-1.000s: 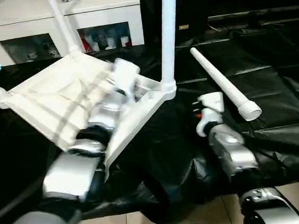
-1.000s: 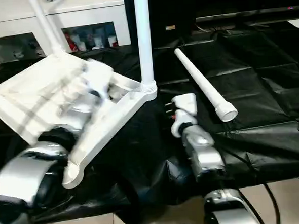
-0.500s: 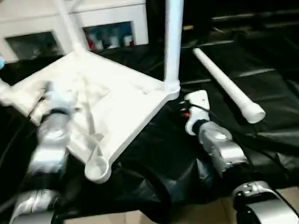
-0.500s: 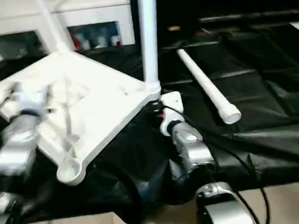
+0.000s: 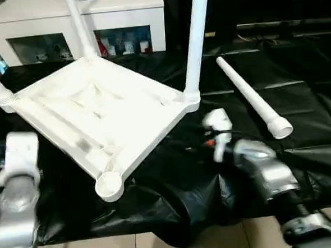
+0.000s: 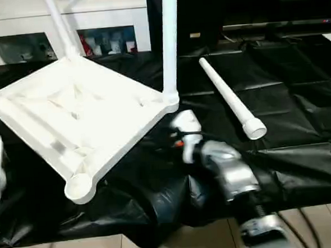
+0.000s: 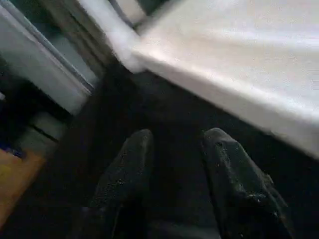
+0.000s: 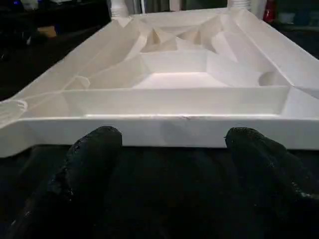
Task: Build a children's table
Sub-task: Rotate table base
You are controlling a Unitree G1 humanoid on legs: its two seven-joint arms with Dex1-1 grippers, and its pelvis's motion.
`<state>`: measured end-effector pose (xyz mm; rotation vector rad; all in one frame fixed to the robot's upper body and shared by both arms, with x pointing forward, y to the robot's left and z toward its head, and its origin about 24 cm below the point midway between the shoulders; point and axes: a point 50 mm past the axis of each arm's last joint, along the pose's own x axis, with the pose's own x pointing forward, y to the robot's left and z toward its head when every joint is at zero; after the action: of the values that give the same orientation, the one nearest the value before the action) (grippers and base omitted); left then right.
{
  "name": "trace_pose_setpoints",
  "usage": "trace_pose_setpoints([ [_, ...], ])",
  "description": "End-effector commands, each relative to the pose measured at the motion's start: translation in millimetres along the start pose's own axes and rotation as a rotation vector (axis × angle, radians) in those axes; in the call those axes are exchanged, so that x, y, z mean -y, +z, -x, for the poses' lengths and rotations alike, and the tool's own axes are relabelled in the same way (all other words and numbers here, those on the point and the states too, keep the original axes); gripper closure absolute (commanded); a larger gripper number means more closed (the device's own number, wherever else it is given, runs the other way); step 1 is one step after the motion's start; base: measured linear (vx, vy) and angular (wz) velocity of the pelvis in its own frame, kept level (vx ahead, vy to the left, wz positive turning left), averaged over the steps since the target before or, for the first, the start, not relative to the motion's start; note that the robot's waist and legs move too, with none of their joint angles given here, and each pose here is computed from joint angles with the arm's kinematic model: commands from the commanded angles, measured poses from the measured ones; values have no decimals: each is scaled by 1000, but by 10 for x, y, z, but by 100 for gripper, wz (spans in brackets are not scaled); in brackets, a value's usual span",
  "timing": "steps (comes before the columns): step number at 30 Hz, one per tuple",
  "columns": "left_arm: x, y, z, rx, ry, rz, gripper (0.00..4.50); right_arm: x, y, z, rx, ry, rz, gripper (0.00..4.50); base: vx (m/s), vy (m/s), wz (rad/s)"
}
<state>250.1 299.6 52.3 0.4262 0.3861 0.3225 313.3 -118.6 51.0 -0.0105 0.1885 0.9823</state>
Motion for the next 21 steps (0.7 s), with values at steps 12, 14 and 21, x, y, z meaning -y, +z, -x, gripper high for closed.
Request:
trace_pose_setpoints([
  [12, 423, 111, 244, -96, -759, -72, 274, -77, 117, 173, -43, 113, 43, 64, 0, 0, 0],
  [14, 470, 117, 269, -86, -828, -92, 274, -80, 113, 194, -48, 114, 42, 64, 0, 0, 0],
  [21, 789, 208, 157, -39, -973, -85, 274, -105, 121, 273, -57, 102, 35, 64, 0, 0, 0],
])
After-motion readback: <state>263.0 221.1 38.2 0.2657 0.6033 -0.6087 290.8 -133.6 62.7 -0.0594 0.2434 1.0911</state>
